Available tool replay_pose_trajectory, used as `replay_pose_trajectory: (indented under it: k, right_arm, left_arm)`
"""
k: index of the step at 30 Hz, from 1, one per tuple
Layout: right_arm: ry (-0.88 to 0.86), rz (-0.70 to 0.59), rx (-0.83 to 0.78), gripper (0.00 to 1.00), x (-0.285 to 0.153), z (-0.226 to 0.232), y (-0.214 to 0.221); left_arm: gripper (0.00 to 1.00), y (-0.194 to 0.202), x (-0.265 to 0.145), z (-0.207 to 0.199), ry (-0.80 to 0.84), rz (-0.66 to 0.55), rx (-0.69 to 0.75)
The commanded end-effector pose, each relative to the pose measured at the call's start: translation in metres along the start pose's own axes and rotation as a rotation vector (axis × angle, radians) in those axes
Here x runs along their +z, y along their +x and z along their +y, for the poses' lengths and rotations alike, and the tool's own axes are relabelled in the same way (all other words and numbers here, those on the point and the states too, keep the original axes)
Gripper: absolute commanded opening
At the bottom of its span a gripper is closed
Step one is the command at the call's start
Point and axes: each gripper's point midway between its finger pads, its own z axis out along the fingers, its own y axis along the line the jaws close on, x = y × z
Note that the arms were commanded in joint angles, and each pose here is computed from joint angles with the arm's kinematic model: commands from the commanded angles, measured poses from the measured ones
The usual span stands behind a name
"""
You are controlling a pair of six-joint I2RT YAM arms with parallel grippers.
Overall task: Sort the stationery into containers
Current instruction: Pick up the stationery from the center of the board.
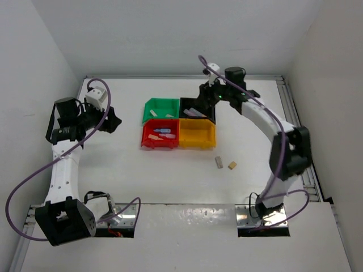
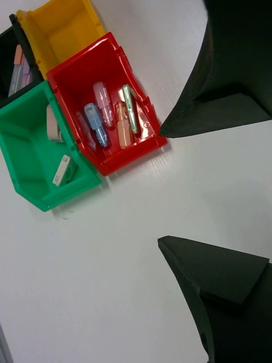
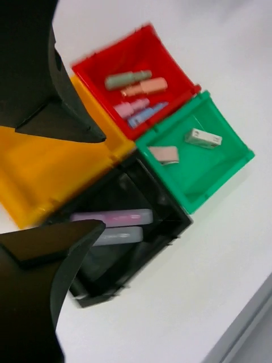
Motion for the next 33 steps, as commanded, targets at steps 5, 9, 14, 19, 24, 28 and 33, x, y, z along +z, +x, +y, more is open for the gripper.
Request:
replay_pose_trajectory:
  k: [5,9,14,19,24,28,33]
  right_arm:
    - [0.074,0.263,0.281,0.49,-0.093,0.067,0.126]
    - [0.107,0.354,0.313,0.50,-0.119,0.092,0.182]
    - [0.219,0.457,0.369,0.51,-0.125,0.100,0.234]
    - [0.308,0.487,0.365,0.51,-0.118,0.091,0.250]
    - [0.318,0.486,0.391,0.48,-0.103,0.086,0.249]
    - [0.317,0.525,0.382,0.44,-0.093,0.083,0.257]
    - [0.282,0.535,0.377,0.10,-0.090,0.087,0.254]
  left_arm:
    - [0.76,-0.016,-0.020,0.004,-0.083,-0.024,0.032]
    - [0.78,-0.008,-0.019,0.004,-0.091,0.001,-0.006]
    - [1.00,-0.002,-0.017,0.000,-0.065,0.036,-0.072]
    - [1.00,-0.001,-0.026,0.007,-0.138,0.030,-0.043]
    - [1.00,0.000,-0.031,0.011,-0.189,0.014,-0.033]
    - [1.00,0.004,-0.032,0.019,-0.237,0.030,-0.060]
    - [1.00,0.002,-0.034,0.022,-0.257,0.031,-0.064]
